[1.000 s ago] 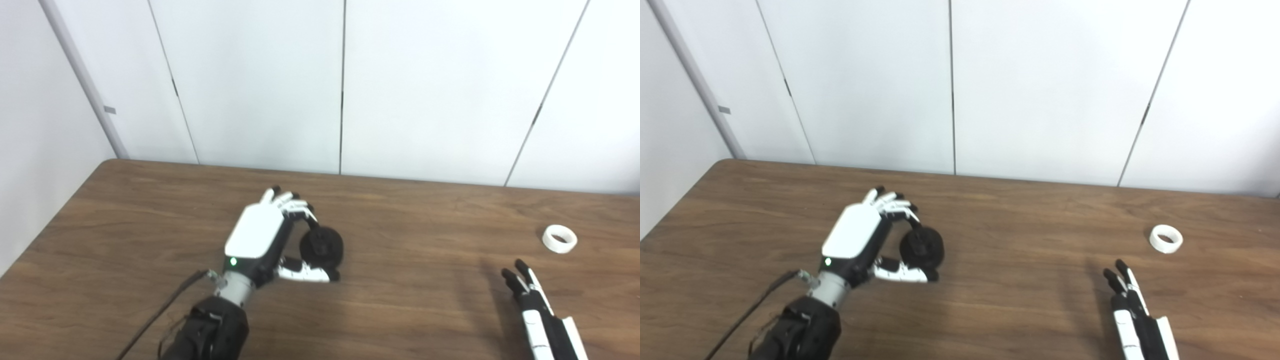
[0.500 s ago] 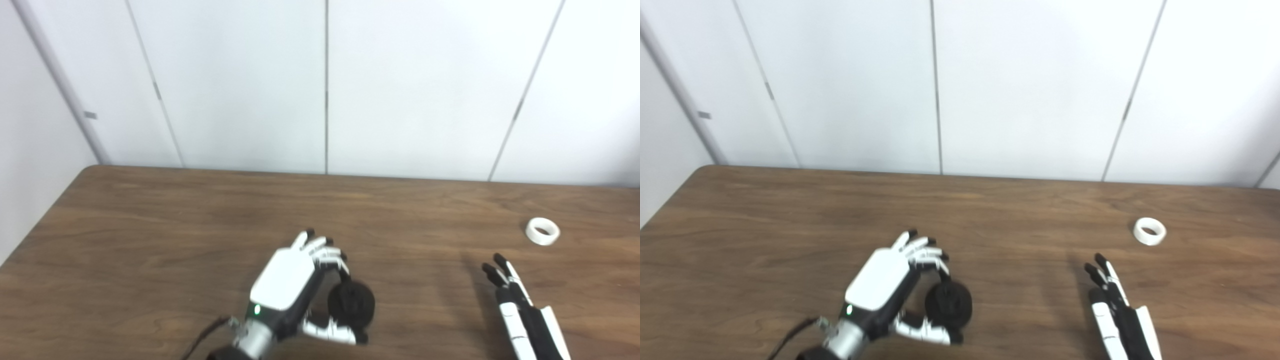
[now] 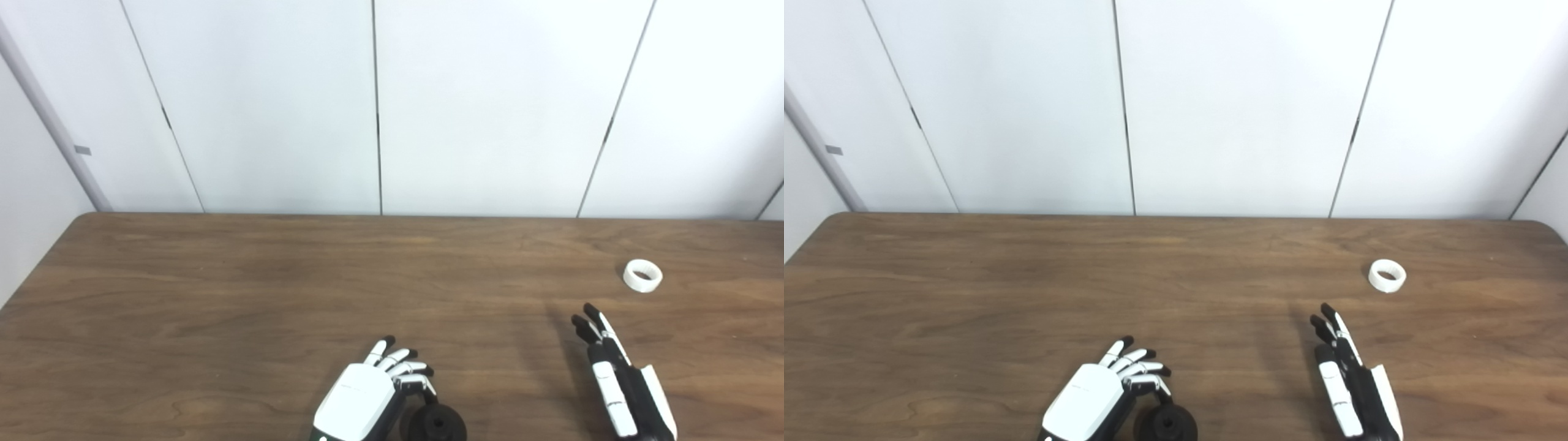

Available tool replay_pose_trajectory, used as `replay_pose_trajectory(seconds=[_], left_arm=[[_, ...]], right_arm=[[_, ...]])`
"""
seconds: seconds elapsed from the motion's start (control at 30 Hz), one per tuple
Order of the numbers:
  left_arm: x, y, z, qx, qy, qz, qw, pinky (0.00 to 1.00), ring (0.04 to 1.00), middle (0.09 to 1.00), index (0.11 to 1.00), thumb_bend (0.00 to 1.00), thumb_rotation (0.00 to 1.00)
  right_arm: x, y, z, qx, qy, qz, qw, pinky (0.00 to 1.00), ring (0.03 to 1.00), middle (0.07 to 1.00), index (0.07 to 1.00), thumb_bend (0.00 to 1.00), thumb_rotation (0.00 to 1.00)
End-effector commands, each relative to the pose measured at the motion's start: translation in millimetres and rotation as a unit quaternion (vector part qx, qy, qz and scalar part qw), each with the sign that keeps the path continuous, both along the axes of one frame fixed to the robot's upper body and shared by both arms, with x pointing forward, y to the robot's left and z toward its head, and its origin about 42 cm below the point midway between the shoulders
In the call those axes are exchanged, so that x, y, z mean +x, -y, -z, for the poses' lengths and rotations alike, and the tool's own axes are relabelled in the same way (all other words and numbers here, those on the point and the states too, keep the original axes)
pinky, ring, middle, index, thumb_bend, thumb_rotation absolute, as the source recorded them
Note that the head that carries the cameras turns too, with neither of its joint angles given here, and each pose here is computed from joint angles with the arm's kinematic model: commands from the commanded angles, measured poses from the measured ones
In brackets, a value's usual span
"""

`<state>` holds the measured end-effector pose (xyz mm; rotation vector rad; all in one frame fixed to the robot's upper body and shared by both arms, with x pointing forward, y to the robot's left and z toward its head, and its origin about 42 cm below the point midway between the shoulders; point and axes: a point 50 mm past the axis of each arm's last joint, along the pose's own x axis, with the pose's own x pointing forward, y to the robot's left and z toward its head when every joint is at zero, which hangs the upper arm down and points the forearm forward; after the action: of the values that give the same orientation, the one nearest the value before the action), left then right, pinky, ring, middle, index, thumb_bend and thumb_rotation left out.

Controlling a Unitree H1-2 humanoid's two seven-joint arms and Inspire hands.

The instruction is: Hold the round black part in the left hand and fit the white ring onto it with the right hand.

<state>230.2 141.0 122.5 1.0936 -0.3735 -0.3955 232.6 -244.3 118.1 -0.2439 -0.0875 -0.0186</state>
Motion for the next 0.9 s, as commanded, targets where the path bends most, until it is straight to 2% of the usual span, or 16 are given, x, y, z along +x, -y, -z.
replay_pose_trajectory(seconds=[0.0,0.27,0.37,0.43,0.5,0.63,0.87], left_arm=[[-5,-3,7,0.009,-0.002,0.007,1.000,1.00,0.891,0.796,0.485,0.52,0.05],[-11,-12,13,0.004,0.000,-0.002,1.000,1.00,0.879,0.793,0.486,0.52,0.05],[-12,-15,13,0.004,-0.004,-0.007,1.000,1.00,0.882,0.797,0.486,0.52,0.05],[-13,-17,12,0.001,-0.005,-0.008,1.000,1.00,0.882,0.796,0.486,0.52,0.05],[-14,-20,11,0.000,-0.005,-0.008,1.000,1.00,0.883,0.796,0.487,0.52,0.05],[-14,-22,7,0.004,-0.010,-0.010,1.000,1.00,0.885,0.795,0.487,0.52,0.05],[-12,-22,-1,0.008,-0.008,-0.008,1.000,1.00,0.883,0.791,0.486,0.52,0.05]], right_arm=[[-11,-8,0,0.006,-0.001,0.000,1.000,1.00,0.925,0.908,0.949,0.46,1.00],[-13,-10,-8,-0.002,0.004,0.005,1.000,0.96,0.906,0.900,0.933,0.46,1.00],[-15,-9,-13,-0.003,-0.008,0.010,1.000,0.95,0.923,0.907,0.934,0.46,1.00],[-14,-7,-18,-0.011,-0.013,0.017,1.000,0.86,0.917,0.913,0.930,0.49,0.96],[-14,-7,-23,-0.017,-0.015,0.022,1.000,0.82,0.909,0.911,0.919,0.51,0.90],[-12,-6,-31,-0.024,-0.019,0.027,0.999,0.79,0.899,0.906,0.905,0.52,0.86],[-11,-3,-42,-0.027,-0.021,0.031,0.999,0.79,0.890,0.896,0.888,0.55,0.84]])
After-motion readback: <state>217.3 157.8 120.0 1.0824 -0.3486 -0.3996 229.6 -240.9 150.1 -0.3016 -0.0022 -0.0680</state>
